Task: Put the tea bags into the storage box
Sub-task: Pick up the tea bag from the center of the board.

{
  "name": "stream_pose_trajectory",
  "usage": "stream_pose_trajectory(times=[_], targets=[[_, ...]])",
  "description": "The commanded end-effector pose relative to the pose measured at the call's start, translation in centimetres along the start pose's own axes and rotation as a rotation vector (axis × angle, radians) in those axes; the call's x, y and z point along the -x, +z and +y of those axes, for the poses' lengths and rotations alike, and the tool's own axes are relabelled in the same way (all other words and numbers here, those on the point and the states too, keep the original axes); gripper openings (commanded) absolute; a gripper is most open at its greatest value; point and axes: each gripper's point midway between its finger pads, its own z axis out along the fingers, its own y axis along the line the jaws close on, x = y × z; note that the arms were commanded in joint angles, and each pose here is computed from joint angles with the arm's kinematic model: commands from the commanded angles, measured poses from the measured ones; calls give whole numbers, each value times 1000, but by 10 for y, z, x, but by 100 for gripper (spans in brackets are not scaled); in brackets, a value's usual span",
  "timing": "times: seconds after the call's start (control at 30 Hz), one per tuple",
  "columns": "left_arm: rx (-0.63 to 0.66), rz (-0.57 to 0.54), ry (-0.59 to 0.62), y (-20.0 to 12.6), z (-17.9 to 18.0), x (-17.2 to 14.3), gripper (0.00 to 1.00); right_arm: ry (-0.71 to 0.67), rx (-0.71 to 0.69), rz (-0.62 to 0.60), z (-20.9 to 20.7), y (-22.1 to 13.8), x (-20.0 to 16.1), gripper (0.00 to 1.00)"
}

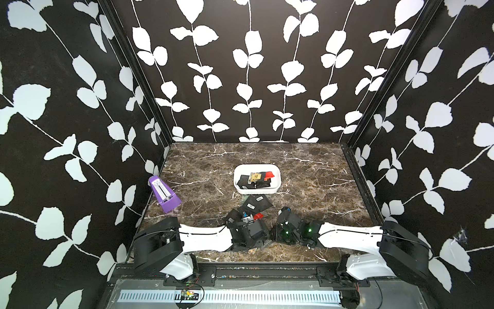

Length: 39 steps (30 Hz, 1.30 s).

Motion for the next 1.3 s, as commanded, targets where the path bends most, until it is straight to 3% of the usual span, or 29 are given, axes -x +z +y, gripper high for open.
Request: stream_pose_trajectory(times=[0.0, 0.37, 0.57, 0.97, 1.17, 1.27], targets=[[59, 19, 18, 4, 11, -3, 0, -5, 20, -11, 9, 1, 2, 45], [71, 30, 20, 6, 14, -5, 0, -7, -1, 9, 5, 6, -2, 45], [72, 35, 20, 7, 14, -6, 0, -8, 21, 11, 9, 11, -2, 40], [69, 34, 19, 8, 14, -6, 0, -12, 51, 8, 17, 14, -2, 22], [67, 35, 24, 8, 12, -6, 0, -17, 56, 12, 20, 15, -2, 1], [68, 33, 23, 7, 12, -4, 0, -21, 56, 7, 21, 13, -1, 0]])
